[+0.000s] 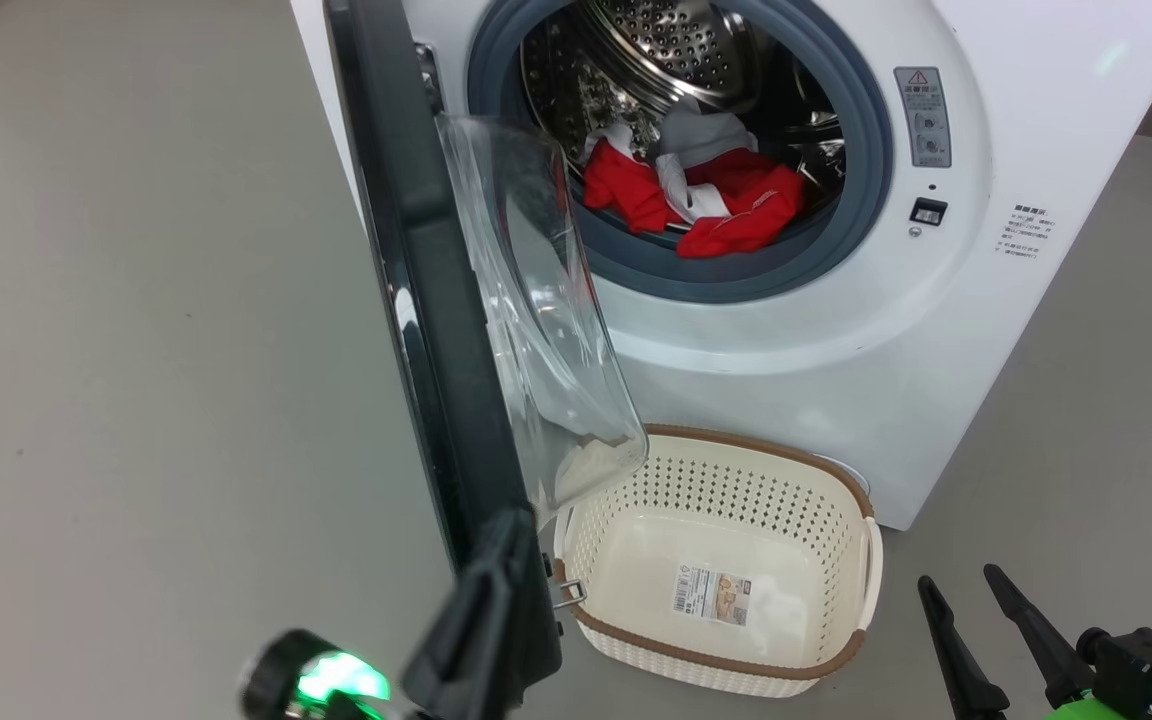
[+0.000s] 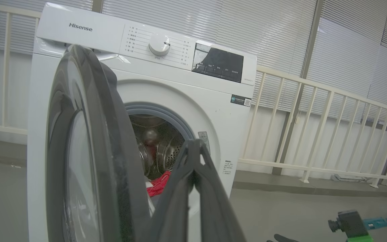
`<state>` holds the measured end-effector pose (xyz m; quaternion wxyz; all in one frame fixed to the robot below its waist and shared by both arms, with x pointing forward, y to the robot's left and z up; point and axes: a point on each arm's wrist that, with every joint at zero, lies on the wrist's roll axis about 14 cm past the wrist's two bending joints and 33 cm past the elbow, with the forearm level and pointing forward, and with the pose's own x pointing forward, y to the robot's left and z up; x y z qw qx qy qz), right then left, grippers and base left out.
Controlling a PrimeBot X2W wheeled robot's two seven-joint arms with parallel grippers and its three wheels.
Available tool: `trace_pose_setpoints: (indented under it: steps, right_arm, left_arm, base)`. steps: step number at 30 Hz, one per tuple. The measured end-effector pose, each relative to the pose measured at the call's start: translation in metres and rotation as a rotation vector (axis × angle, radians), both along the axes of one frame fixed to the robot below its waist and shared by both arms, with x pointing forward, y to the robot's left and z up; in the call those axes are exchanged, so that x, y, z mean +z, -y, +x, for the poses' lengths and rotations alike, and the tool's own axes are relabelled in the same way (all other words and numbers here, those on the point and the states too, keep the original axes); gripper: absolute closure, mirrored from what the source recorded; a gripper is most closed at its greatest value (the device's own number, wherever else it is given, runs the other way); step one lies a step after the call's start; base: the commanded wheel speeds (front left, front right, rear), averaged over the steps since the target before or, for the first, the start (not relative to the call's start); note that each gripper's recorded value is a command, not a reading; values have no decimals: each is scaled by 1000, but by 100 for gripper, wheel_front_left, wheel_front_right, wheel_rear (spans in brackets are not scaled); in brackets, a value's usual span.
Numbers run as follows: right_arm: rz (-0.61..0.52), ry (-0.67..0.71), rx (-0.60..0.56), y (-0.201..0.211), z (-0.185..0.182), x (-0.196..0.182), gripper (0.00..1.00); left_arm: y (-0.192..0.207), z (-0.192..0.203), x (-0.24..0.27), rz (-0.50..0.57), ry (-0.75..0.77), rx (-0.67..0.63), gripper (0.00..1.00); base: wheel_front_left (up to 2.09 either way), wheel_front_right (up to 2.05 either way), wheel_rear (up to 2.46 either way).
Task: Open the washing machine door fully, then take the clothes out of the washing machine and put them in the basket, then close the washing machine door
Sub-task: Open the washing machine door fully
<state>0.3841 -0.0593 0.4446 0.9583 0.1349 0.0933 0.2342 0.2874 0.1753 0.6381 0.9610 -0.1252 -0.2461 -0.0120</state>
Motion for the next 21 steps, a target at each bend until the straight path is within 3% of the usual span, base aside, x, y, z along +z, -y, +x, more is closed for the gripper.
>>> trace_pose_setpoints:
  steps: [9,21]
  right_arm:
    - [1,-14,2,-1,1,-5,0]
    - [0,-33,16,-5,4,-12,0]
  left_arm:
    - [48,12,-59,-59,-191,-164,100]
    - [26,24,-99,-144,-319,-114,100]
  base:
    - [0,0,0]
    - [0,0,0]
